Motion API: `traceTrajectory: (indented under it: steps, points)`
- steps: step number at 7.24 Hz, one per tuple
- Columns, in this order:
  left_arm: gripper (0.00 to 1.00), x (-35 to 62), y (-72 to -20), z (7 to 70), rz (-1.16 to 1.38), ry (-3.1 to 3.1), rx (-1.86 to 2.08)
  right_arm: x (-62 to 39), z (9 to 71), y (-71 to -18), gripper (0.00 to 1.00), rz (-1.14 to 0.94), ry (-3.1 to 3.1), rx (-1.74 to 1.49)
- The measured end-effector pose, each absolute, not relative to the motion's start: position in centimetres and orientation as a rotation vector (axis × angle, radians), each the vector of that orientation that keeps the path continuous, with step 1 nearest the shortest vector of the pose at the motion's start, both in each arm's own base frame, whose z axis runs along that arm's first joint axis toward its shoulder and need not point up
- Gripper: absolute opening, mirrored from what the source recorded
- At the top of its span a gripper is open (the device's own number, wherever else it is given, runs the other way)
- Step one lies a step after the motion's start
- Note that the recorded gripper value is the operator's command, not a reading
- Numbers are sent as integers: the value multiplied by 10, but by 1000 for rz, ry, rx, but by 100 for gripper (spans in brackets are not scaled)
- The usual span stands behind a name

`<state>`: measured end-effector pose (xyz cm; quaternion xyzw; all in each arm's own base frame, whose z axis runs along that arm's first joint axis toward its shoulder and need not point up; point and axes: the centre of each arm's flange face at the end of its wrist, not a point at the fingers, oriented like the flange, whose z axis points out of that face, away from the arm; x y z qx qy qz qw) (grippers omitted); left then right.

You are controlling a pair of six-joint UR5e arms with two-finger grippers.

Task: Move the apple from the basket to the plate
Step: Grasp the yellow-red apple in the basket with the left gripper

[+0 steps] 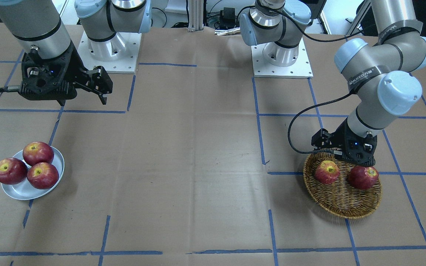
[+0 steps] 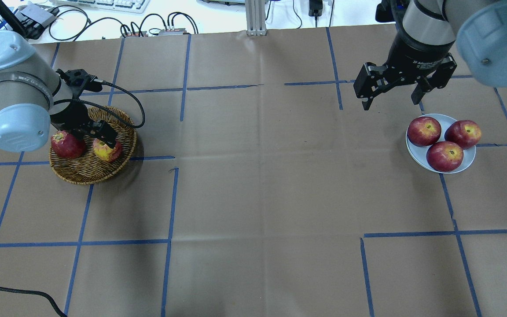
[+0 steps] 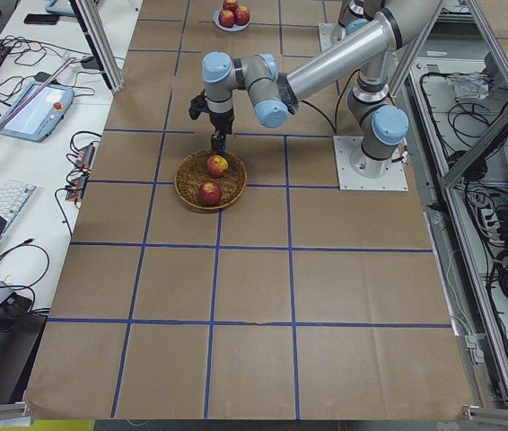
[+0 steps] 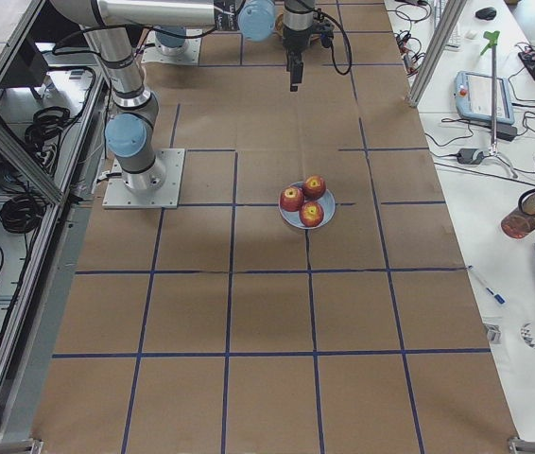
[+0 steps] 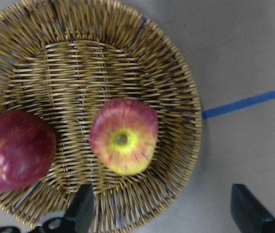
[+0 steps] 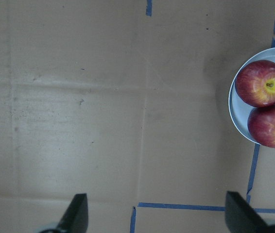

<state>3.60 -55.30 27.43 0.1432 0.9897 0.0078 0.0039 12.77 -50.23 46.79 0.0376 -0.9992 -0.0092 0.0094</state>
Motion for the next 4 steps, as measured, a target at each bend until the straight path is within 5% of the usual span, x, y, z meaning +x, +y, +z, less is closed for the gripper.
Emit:
traceTrajectory:
  steps: [4]
  points:
    - [99, 52, -571, 222, 43, 3106, 438, 129, 470, -502, 100, -21, -3135, 118]
